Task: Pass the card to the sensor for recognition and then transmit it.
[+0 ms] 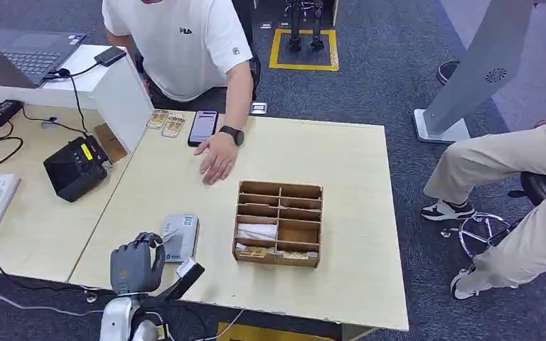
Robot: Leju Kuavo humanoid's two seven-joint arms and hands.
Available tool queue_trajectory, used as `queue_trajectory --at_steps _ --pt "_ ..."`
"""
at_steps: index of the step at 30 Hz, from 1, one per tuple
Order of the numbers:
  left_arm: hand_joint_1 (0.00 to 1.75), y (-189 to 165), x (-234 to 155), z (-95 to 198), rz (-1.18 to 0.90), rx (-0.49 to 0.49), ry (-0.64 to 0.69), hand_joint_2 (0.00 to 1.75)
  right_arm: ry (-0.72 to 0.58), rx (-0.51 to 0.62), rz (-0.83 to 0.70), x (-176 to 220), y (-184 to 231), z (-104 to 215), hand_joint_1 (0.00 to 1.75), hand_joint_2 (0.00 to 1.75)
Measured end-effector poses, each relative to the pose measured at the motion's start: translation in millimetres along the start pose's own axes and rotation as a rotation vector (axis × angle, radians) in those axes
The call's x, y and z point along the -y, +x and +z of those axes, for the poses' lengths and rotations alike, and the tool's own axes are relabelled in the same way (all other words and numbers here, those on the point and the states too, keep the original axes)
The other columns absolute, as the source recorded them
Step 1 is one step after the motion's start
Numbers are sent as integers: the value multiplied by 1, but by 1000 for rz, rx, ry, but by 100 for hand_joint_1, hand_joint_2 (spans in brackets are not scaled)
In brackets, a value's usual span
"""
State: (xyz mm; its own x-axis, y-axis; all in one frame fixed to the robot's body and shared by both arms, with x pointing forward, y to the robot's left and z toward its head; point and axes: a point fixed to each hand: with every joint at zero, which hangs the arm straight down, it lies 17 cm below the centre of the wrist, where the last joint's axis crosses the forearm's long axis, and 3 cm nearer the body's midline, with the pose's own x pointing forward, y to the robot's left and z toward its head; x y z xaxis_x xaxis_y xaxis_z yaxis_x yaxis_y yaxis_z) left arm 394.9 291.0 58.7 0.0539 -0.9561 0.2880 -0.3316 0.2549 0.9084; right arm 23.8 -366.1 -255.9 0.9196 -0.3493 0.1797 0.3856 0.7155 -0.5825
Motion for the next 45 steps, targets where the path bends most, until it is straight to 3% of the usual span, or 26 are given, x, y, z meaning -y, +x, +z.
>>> queue_trajectory --at_steps 13,28,33,38,45 --pt "175 -1 37 9 -1 -17 -105 175 11 -1 2 -3 -1 1 0 175" --pt "175 5 52 12 39 -6 -151 175 9 7 17 -3 0 1 0 175" --pt "175 27 36 10 244 28 -79 175 4 11 17 -2 1 1 0 175" --pt "175 25 0 -7 554 -125 87 175 -11 14 17 -1 2 2 0 175" --pt "175 49 -46 -31 717 -90 205 175 -13 14 19 -2 3 2 0 175"
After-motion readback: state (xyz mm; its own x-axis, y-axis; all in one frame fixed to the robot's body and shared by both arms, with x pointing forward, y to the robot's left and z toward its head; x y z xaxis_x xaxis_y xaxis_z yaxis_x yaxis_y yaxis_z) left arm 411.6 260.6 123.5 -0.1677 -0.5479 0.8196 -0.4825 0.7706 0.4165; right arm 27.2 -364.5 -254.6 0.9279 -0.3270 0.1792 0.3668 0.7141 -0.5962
